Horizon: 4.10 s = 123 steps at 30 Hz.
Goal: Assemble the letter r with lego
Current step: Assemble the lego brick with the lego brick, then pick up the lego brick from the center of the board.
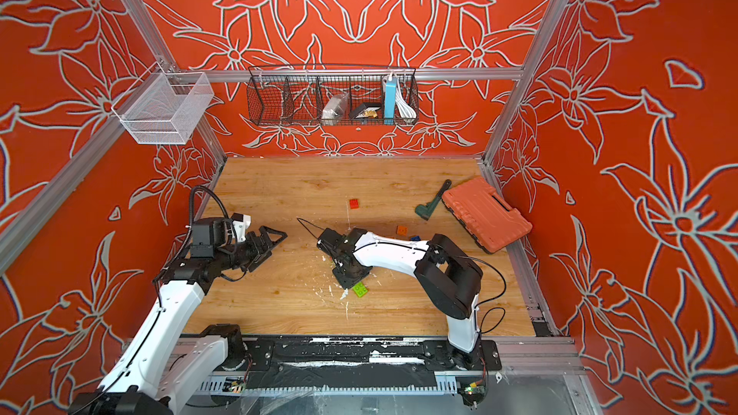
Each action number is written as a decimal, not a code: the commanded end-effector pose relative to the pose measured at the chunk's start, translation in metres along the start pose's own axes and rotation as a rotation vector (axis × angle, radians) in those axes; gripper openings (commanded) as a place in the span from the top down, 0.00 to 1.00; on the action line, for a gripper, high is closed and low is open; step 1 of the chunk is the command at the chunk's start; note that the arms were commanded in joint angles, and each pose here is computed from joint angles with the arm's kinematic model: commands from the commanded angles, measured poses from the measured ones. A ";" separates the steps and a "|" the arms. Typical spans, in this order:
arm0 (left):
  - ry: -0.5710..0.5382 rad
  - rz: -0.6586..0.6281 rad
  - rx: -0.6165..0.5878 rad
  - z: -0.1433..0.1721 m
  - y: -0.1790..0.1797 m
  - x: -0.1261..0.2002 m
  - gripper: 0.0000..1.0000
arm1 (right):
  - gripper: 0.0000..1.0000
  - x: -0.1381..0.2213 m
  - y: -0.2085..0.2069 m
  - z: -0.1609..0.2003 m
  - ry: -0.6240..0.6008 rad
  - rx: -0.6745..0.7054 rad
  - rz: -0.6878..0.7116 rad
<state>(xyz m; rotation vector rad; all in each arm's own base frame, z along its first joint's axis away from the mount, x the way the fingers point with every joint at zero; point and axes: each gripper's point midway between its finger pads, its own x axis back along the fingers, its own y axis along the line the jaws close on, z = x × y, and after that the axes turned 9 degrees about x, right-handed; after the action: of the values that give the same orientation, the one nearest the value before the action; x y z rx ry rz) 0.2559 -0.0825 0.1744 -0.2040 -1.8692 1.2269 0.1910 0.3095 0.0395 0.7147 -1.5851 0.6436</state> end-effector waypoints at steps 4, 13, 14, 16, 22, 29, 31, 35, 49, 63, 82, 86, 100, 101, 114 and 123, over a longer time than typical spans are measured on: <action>0.002 0.024 -0.028 0.000 -0.005 0.001 0.03 | 1.00 -0.004 -0.001 -0.001 0.015 -0.008 0.016; 0.007 0.031 -0.031 0.000 -0.006 0.001 0.03 | 1.00 -0.012 -0.001 0.003 0.043 0.009 0.023; 0.008 0.030 -0.030 0.000 -0.006 0.001 0.03 | 1.00 -0.013 -0.001 0.004 0.049 0.014 0.022; 0.009 0.032 -0.032 0.001 -0.006 0.001 0.03 | 1.00 -0.015 -0.002 0.008 0.067 0.024 0.024; 0.010 0.032 -0.041 0.002 -0.006 0.002 0.03 | 1.00 -0.023 0.001 0.023 0.102 0.058 0.006; -0.007 0.042 -0.068 0.001 -0.012 0.007 0.02 | 1.00 -0.045 0.017 0.049 0.174 0.196 -0.025; -0.018 0.043 -0.080 0.000 -0.013 0.010 0.02 | 1.00 -0.052 0.020 0.058 0.203 0.239 -0.015; -0.034 0.051 -0.089 -0.001 -0.016 0.012 0.02 | 1.00 -0.058 0.021 0.068 0.211 0.248 -0.024; -0.104 -0.106 -0.222 0.016 -0.006 0.008 0.02 | 1.00 -0.003 -0.027 0.023 -0.078 -0.015 -0.020; -0.030 -0.212 -0.339 0.061 0.005 -0.021 0.02 | 0.49 -0.006 -0.049 0.011 -0.053 -0.051 0.029; 0.156 -0.145 -0.415 0.134 0.026 -0.062 0.02 | 0.42 -0.006 -0.038 0.056 -0.109 0.078 0.012; 0.141 -0.181 -0.420 0.131 0.031 -0.060 0.02 | 0.48 -0.008 -0.040 0.052 -0.107 0.089 0.024; 0.090 -0.368 -0.409 0.115 0.058 -0.049 0.02 | 0.60 -0.014 -0.038 0.052 -0.089 0.093 0.013; 0.093 -0.377 -0.410 0.115 0.059 -0.049 0.02 | 0.60 -0.014 -0.037 0.051 -0.092 0.092 0.012; 0.089 -0.450 -0.360 0.113 0.062 -0.050 0.02 | 0.89 -0.007 -0.035 0.051 -0.115 0.069 -0.007; 0.152 -0.370 -0.340 0.123 0.033 -0.050 0.02 | 1.00 0.039 -0.029 0.026 -0.283 -0.172 -0.124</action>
<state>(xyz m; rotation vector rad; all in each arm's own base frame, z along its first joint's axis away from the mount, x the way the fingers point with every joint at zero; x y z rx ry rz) 0.1887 -0.1656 0.0918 -0.0776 -1.8995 0.5918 0.1892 0.2581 0.0566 0.8078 -1.7700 0.4876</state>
